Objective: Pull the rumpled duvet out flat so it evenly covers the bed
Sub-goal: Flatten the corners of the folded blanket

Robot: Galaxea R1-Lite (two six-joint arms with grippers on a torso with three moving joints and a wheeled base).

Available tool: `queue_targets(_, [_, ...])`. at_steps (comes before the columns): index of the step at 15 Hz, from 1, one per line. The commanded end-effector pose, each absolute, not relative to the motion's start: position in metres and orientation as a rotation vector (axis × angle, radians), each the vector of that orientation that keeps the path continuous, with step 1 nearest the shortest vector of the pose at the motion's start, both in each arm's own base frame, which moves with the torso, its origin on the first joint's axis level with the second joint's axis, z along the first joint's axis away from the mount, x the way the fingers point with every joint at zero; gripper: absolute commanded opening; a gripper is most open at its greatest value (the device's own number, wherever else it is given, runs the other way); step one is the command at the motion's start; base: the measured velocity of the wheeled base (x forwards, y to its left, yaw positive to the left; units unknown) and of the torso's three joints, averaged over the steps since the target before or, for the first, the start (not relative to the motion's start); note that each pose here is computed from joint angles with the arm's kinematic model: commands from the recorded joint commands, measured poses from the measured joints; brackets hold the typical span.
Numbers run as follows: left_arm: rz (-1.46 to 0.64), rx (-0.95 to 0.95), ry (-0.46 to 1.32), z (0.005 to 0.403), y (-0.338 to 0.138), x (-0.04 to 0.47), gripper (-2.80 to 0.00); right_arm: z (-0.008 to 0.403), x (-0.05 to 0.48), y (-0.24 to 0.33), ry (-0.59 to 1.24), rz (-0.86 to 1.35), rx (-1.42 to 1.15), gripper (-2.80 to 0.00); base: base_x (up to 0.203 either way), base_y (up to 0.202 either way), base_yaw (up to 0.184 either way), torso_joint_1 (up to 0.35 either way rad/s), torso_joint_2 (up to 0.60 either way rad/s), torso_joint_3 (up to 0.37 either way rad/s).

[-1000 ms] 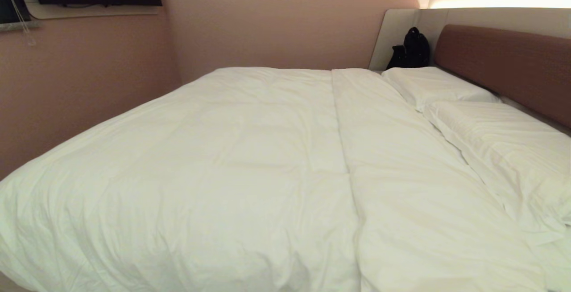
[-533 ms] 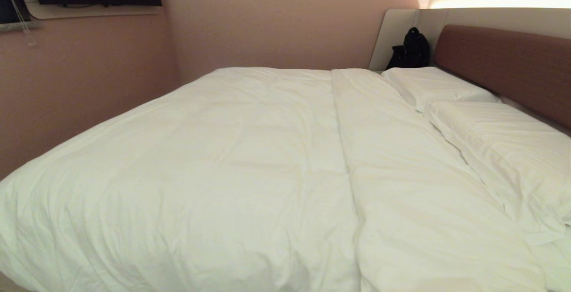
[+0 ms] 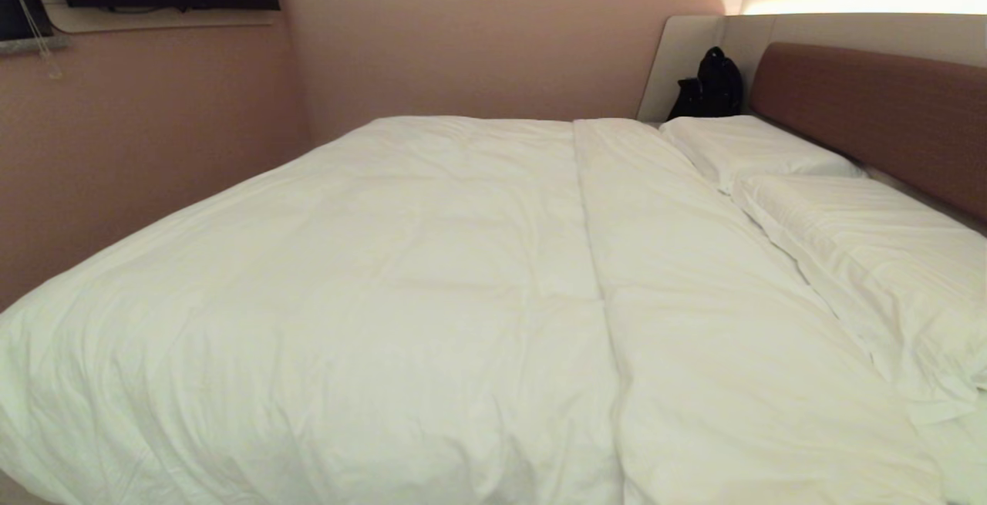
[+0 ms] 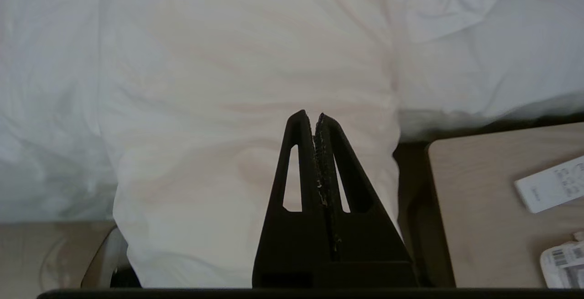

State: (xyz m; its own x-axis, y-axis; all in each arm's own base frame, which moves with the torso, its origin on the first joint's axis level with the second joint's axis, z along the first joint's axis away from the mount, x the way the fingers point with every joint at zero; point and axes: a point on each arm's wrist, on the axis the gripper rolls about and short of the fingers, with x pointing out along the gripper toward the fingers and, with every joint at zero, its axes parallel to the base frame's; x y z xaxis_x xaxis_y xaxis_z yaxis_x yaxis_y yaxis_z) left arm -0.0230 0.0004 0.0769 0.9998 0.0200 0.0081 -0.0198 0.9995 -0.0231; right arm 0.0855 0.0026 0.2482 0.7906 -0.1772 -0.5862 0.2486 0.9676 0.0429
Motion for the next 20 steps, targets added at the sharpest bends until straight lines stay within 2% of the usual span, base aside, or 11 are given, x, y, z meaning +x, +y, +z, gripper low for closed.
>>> queue_targets(1, [0.02,-0.023,-0.009,0.077,0.0,-0.023,-2.8,0.236,0.116,0.007,0.751,-0.182,0.144,-2.8,0.0,0.0,0.0,0.0,0.0,0.0])
queue_targets(5, [0.021,-0.023,-0.009,0.077,0.0,-0.023,-2.8,0.215,0.146,0.011,0.907,-0.172,0.218,-2.8,0.0,0.0,0.0,0.0,0.0,0.0])
queue_targets(10, [0.021,-0.023,-0.009,0.077,0.0,-0.023,-2.8,0.167,0.166,0.013,1.149,-0.161,0.235,-2.8,0.0,0.0,0.0,0.0,0.0,0.0])
queue_targets(20, [0.021,-0.023,-0.009,0.077,0.0,-0.023,-2.8,0.087,0.206,0.01,1.278,-0.194,0.199,-2.8,0.0,0.0,0.0,0.0,0.0,0.0])
